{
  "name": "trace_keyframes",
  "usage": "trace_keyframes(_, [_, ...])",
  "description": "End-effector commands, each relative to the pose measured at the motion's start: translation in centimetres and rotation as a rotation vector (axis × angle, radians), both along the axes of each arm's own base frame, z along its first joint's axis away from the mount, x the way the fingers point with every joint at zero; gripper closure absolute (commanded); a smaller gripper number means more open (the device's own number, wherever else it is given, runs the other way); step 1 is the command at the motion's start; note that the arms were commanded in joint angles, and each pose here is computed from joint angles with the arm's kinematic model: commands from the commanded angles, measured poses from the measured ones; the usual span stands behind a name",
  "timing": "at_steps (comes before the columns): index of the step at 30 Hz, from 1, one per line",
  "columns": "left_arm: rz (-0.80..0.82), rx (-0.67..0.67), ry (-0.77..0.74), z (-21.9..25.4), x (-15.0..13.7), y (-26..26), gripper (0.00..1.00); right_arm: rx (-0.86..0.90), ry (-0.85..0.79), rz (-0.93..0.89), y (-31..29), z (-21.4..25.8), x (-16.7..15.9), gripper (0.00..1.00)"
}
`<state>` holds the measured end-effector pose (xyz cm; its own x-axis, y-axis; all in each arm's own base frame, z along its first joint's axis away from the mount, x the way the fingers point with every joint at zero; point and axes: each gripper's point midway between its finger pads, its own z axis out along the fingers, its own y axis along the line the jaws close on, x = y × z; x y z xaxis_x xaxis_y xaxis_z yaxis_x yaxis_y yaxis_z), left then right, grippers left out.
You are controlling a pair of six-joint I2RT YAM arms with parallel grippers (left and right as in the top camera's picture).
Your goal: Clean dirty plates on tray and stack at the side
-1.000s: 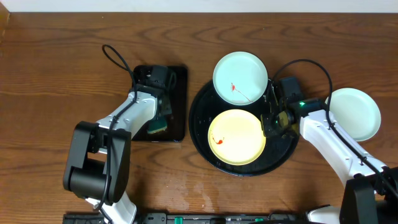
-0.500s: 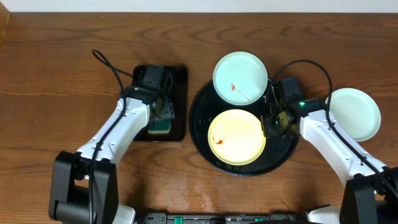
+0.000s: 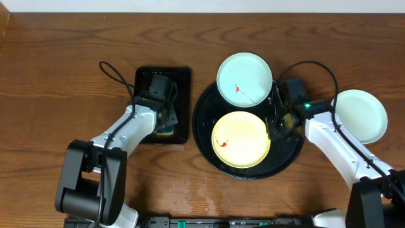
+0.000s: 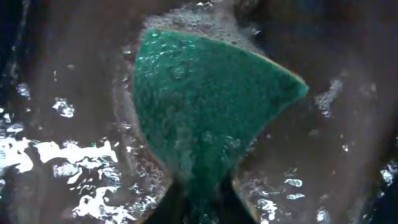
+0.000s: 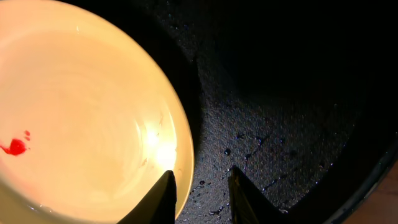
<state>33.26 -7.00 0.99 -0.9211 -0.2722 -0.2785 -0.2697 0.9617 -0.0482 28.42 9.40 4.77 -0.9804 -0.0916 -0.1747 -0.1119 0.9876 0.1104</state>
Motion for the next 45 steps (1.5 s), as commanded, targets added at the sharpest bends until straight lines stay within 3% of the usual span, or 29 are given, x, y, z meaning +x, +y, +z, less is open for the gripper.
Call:
trace_keyframes(1, [-0.026, 0.009, 0.046, -1.2, -0.9, 0.1, 0.92, 0.015, -0.017, -0.007, 0.3, 0.6, 0.3, 0.73])
trace_keyframes(10, [-0.081, 0.003, 0.027, 4.3, -0.4, -0.4, 0.92, 0.013, -0.058, 0.02, 0.4, 0.3, 1.0, 0.68])
trace_keyframes(21, [-0.218, -0.297, -0.098, 12.8, -2.6, -6.0, 0.93, 0.17, -0.051, 0.108, 2.8, -2.8, -1.0, 0.67])
trace_keyframes(30, [-0.346, -0.296, -0.048, 12.0, -5.1, -10.9, 0.93, 0.061, -0.059, -0.026, 0.4, -4.3, -1.0, 0.99])
trace_keyframes(45, [-0.347, -0.363, 0.04, 5.9, -6.2, -20.2, 0.92, 0.042, -0.076, -0.048, 0.0, -4.3, -0.6, 0.99])
